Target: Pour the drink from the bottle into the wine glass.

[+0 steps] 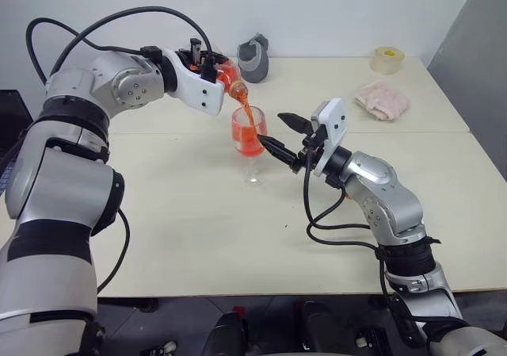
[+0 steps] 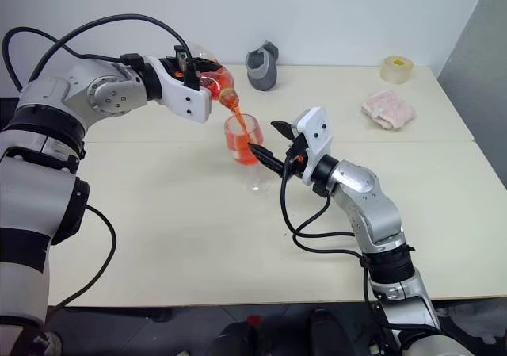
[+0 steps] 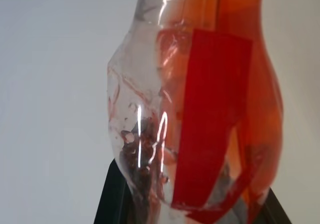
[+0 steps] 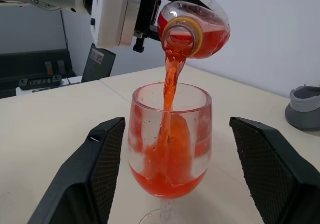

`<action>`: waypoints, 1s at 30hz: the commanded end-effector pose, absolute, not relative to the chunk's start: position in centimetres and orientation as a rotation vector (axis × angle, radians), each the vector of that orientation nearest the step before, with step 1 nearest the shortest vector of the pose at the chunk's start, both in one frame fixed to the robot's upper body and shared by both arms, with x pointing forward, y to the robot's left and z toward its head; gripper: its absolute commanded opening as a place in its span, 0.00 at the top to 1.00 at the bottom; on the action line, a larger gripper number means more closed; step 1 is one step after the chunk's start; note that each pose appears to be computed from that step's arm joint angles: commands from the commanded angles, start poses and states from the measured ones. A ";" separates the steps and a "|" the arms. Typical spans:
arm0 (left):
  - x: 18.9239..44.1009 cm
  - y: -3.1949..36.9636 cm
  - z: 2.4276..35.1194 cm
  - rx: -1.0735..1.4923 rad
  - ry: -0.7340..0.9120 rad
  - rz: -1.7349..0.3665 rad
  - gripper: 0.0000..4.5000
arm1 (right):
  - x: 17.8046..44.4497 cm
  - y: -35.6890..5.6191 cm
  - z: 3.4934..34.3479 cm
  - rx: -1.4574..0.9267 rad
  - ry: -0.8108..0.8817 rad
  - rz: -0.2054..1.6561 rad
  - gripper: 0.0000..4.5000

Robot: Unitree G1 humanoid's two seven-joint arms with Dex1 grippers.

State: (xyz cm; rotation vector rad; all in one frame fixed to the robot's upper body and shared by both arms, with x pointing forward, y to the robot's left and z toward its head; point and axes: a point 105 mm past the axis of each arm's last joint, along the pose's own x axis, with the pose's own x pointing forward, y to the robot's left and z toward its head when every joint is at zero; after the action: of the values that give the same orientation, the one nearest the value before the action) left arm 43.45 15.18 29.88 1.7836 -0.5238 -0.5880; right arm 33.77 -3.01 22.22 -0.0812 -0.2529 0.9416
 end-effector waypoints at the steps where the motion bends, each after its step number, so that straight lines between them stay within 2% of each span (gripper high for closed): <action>1: 43.1 15.2 32.7 1.788 -0.583 -0.515 0.80 | 33.0 -2.9 24.0 -0.094 -0.332 0.957 0.20; 7: 43.1 15.0 32.3 1.701 -0.563 -0.545 0.80 | 33.0 -2.9 24.0 -0.085 -0.331 0.951 0.20; 19: 43.0 15.5 32.9 1.209 -0.498 -0.618 0.80 | 33.2 -2.9 23.7 -0.079 -0.319 0.951 0.20; 30: 43.3 18.4 34.5 0.799 -0.521 -0.490 0.80 | 32.8 -2.9 23.5 -0.081 -0.315 0.970 0.20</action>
State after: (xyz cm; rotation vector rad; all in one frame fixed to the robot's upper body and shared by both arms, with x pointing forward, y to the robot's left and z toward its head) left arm 43.78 17.63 32.32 0.8885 -0.4477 -0.5497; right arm 33.72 -2.94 22.19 -0.0772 -0.2526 0.9459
